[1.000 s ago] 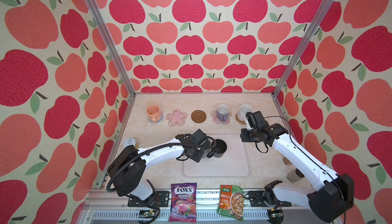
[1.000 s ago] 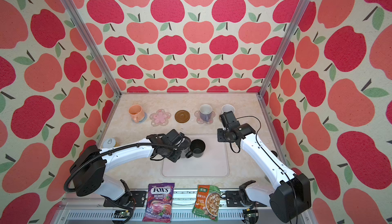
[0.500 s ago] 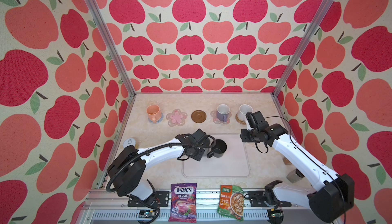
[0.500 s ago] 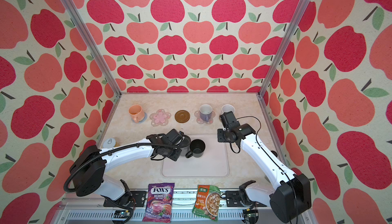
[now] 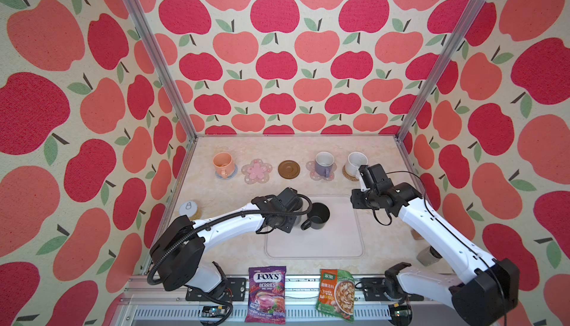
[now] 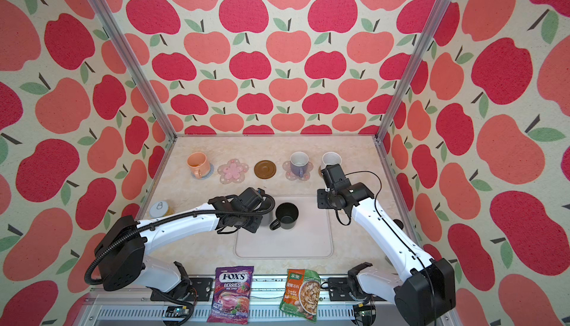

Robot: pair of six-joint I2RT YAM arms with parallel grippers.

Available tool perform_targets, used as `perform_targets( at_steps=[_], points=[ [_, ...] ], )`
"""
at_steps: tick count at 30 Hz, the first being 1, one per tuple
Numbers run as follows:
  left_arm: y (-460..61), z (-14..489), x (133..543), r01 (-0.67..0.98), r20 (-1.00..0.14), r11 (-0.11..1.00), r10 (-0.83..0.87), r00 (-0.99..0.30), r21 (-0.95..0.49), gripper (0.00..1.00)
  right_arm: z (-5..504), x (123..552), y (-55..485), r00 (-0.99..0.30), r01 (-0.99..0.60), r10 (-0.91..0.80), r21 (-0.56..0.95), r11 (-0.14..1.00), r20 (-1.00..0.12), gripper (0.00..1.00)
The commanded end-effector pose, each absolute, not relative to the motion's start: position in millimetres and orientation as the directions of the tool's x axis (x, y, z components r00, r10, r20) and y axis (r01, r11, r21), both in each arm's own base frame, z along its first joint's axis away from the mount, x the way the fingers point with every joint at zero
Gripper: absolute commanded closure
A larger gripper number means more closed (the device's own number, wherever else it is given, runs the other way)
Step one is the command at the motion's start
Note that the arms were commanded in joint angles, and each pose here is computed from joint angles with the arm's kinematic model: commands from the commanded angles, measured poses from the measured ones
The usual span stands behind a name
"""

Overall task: Place cups on coasters
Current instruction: Move the cup to the tray.

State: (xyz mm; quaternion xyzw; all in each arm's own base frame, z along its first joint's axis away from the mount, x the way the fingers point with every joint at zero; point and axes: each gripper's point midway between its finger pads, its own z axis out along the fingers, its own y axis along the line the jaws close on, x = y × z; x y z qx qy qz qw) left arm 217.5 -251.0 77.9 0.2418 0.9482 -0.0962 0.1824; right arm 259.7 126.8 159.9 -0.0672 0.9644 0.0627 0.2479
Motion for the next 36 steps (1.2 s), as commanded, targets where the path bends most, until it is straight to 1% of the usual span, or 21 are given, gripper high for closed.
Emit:
perform_targets(
  at_steps=[1, 6, 8, 10, 17, 20, 23, 26, 36],
  points=[
    [-249.6, 82.3, 220.5, 0.479, -0.414, 0.874, 0.407, -0.814, -0.081, 0.87, 156.7, 255.5, 128.6, -0.881, -0.155, -0.093, 0.099, 0.983, -0.464, 0.52],
    [-252.7, 87.6, 219.1, 0.496, -0.415, 0.864, 0.42, -0.807, -0.09, 0.74, 157.1, 259.3, 131.0, -0.882, -0.157, -0.093, 0.101, 0.982, -0.462, 0.52],
    [-254.3, 93.6, 219.9, 0.502, -0.425, 0.86, 0.423, -0.8, -0.091, 0.67, 156.5, 259.3, 131.9, -0.884, -0.157, -0.094, 0.103, 0.982, -0.459, 0.52],
    [-254.1, 98.8, 221.1, 0.504, -0.433, 0.86, 0.426, -0.794, -0.079, 0.62, 157.0, 259.5, 132.6, -0.883, -0.158, -0.092, 0.106, 0.982, -0.46, 0.52],
    [-255.2, 111.8, 224.3, 0.508, -0.455, 0.858, 0.426, -0.782, -0.07, 0.6, 157.7, 259.6, 132.8, -0.882, -0.157, -0.091, 0.109, 0.982, -0.462, 0.52],
    [-253.8, 109.6, 226.0, 0.502, -0.452, 0.863, 0.427, -0.784, -0.057, 0.62, 158.6, 259.8, 133.3, -0.882, -0.16, -0.092, 0.11, 0.981, -0.463, 0.52],
    [-251.0, 103.5, 227.2, 0.494, -0.434, 0.869, 0.432, -0.79, -0.035, 0.66, 158.5, 259.9, 133.4, -0.882, -0.16, -0.092, 0.11, 0.981, -0.462, 0.52],
    [-250.2, 98.3, 228.2, 0.488, -0.421, 0.873, 0.434, -0.796, -0.023, 0.71, 157.7, 260.2, 133.6, -0.882, -0.162, -0.095, 0.108, 0.981, -0.461, 0.52],
    [-249.5, 99.6, 233.2, 0.476, -0.442, 0.879, 0.424, -0.791, -0.009, 0.89, 157.8, 260.0, 133.3, -0.884, -0.164, -0.099, 0.104, 0.981, -0.457, 0.52]
  ],
)
